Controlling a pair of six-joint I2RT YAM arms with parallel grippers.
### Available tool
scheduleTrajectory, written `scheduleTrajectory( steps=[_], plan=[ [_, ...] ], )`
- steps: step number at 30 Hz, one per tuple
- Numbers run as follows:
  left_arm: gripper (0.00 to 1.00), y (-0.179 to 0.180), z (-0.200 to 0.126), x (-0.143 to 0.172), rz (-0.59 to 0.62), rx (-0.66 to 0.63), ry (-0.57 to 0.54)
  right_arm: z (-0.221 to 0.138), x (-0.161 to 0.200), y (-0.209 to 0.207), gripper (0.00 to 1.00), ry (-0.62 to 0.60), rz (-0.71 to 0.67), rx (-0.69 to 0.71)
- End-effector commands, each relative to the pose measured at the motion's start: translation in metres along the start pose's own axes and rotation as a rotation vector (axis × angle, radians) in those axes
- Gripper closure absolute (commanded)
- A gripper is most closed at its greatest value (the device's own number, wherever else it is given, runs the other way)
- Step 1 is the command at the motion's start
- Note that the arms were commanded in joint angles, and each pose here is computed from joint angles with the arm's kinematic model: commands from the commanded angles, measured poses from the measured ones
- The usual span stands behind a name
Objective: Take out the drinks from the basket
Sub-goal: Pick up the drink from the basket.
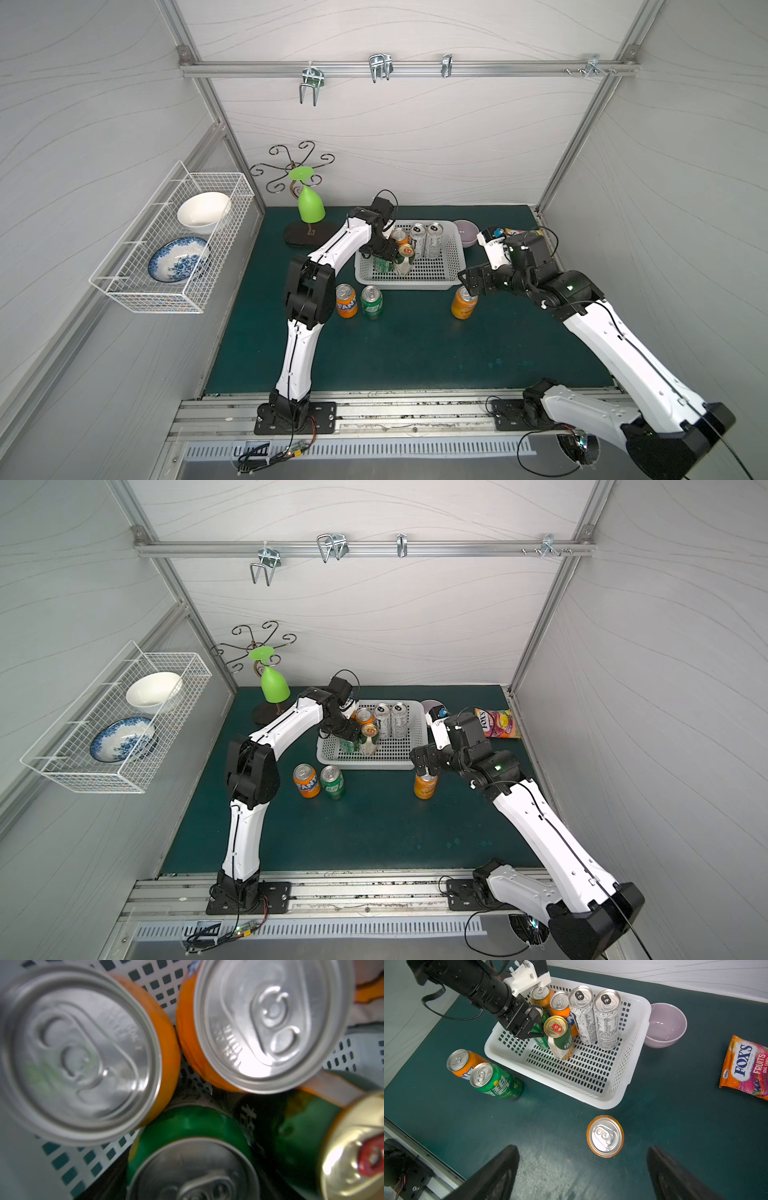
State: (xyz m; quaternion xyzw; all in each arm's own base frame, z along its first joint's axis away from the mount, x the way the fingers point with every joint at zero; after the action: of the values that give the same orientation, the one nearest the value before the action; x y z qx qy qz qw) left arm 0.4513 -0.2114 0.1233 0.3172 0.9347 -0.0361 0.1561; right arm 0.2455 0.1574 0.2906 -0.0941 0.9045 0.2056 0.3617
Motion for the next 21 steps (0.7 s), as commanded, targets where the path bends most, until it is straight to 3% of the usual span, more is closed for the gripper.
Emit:
scheduleTrajectory(
  steps=[1,11,21],
  plan=[
    [0.23,0.000,-0.001,-0.021,0.025,-0.020,-0.063,-0.005,0.004,-0.003,0.01,0.007,0.010,0.009],
    [0.40,0.003,-0.013,-0.022,0.031,-0.041,-0.080,-0.003,0.008,-0.005,0.01,0.014,0.011,0.015],
    [0.45,0.002,-0.057,-0.018,0.031,-0.070,-0.141,-0.003,0.008,-0.008,0.01,0.010,0.011,0.024]
  ],
)
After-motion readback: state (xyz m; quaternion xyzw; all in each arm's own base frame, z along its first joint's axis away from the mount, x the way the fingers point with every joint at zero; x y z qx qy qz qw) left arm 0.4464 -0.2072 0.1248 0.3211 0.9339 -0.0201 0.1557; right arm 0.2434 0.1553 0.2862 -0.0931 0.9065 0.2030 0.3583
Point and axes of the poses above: each gripper's point midway between its finger pads, its own z axis out along the fingers, its own y axis along the line the jaws close on, x = y × z, the point moved 3 cm from there along -z, back along the fingers, and after that the axes turned 14 degrees about z, right-handed, at the moved point
